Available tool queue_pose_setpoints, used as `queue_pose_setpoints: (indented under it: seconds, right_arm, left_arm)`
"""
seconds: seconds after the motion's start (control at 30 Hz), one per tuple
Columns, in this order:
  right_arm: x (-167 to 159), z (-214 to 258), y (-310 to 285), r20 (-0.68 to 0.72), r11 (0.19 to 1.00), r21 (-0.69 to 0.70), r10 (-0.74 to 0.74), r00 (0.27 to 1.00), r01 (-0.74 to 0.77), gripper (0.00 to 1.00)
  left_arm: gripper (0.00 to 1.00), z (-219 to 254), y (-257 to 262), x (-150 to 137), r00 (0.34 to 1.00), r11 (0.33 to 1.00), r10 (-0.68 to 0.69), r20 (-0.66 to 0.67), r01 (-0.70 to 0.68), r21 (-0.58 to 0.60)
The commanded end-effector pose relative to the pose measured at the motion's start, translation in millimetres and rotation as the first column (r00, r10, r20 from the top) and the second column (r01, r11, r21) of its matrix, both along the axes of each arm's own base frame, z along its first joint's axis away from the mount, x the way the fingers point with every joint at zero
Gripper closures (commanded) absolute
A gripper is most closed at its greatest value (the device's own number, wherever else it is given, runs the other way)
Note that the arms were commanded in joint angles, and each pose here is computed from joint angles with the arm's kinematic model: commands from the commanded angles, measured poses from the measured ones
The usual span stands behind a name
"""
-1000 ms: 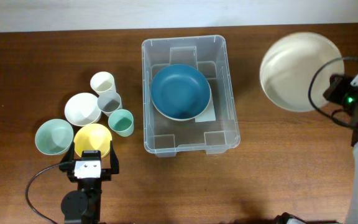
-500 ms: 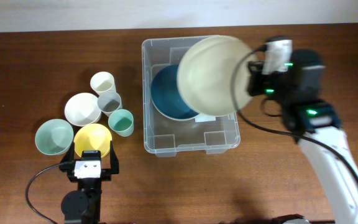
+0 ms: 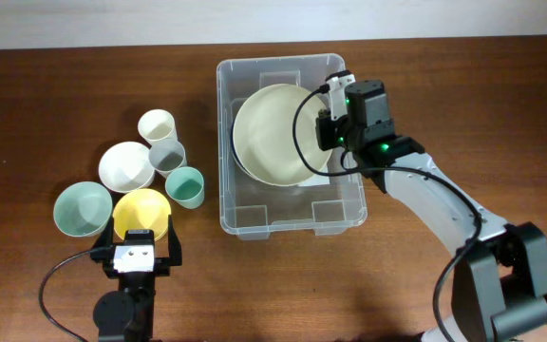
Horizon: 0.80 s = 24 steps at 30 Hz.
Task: Pack container
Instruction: 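Lift the cream bowl with the right gripper and lower it into the container, then open the right gripper and withdraw it to the right side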
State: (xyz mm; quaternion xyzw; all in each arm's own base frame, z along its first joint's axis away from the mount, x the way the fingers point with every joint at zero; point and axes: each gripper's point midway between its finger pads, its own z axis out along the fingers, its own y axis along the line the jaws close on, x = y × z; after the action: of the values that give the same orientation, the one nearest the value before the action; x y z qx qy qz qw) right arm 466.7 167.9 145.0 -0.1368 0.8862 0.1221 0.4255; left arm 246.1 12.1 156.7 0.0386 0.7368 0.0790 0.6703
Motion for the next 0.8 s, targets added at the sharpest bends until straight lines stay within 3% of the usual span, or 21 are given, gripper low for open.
queue_pose_setpoints:
  seconds: [0.0,0.03,0.13,0.27,0.43,0.6,0.77]
  right_arm:
    - [7.8,19.1,6.2,0.055,0.999,0.034,0.003,0.998,-0.005,0.96]
    - [8.3,20.8,7.7,0.062,0.999,0.040,0.009,0.998,-0.011,0.93]
    - [8.7,25.0,12.8,0.075,0.998,0.060,0.031,0.997,-0.036,0.45]
    - [8.7,31.4,19.3,0.087,0.994,0.083,0.060,0.994,-0.067,0.38]
    - [10.4,58.9,7.0,0.104,0.998,0.066,0.016,0.994,-0.023,0.37]
    - [2.3,98.1,-79.7,0.053,0.958,-0.074,-0.274,0.960,0.278,0.36]
    - [-36.7,118.6,-184.2,-0.018,0.824,-0.252,-0.529,0.849,0.508,0.17]
  left_arm:
    - [0.00,-2.0,-2.8,0.2,1.000,1.000,-0.016,0.000,0.016,0.011]
    - [0.00,-2.0,-2.8,0.2,1.000,1.000,-0.016,0.000,0.016,0.012]
    - [0.00,-2.0,-2.8,0.2,1.000,1.000,-0.016,0.000,0.016,0.012]
    - [0.00,-2.0,-2.8,0.2,1.000,1.000,-0.016,0.000,0.016,0.011]
    - [0.00,-1.9,-2.8,0.2,1.000,1.000,-0.016,0.000,0.016,0.011]
    - [0.00,-1.9,-2.8,0.2,1.000,1.000,-0.016,0.000,0.016,0.011]
    - [0.00,-2.0,-2.8,0.2,1.000,1.000,-0.016,0.000,0.016,0.011]
